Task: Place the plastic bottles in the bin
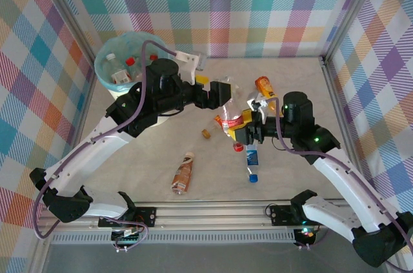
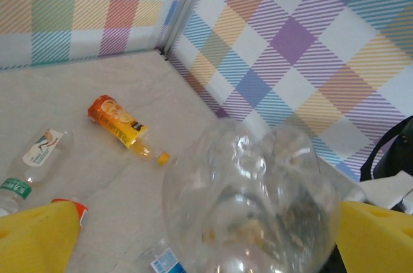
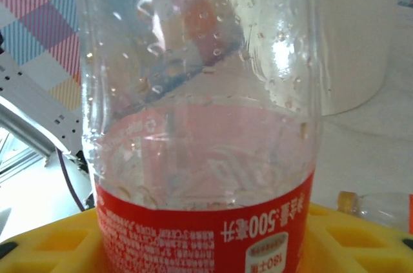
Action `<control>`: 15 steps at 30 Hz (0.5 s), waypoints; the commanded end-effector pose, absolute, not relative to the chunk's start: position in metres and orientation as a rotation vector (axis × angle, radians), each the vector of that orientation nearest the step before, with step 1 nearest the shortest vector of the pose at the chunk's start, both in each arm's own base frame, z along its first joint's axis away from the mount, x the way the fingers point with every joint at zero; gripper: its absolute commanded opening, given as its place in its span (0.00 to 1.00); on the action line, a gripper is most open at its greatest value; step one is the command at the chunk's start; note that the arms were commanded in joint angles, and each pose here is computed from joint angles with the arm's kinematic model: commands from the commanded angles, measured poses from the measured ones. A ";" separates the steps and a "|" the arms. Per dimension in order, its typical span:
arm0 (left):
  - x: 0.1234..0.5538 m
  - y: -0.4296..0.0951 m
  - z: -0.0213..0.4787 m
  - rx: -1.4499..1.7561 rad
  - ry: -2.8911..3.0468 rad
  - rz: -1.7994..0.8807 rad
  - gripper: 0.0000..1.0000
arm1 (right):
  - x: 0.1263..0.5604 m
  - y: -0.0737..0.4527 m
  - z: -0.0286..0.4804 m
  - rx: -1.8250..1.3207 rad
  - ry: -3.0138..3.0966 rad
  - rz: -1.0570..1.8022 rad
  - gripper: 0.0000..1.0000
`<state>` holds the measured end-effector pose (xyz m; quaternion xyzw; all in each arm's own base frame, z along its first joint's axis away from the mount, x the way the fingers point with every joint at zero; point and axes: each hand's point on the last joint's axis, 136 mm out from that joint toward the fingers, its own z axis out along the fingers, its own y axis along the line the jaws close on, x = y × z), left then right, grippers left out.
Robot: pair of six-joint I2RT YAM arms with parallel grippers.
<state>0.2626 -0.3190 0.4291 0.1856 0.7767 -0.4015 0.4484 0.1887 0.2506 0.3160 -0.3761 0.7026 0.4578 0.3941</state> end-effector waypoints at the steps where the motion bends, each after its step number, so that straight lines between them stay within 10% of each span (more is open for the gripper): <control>1: 0.251 -0.328 0.436 0.501 1.894 -1.076 0.97 | 0.177 0.259 0.343 -1.057 1.641 1.174 0.60; 15: 0.251 -0.317 0.448 0.448 1.869 -1.059 0.62 | 0.180 0.260 0.346 -1.041 1.649 1.122 0.67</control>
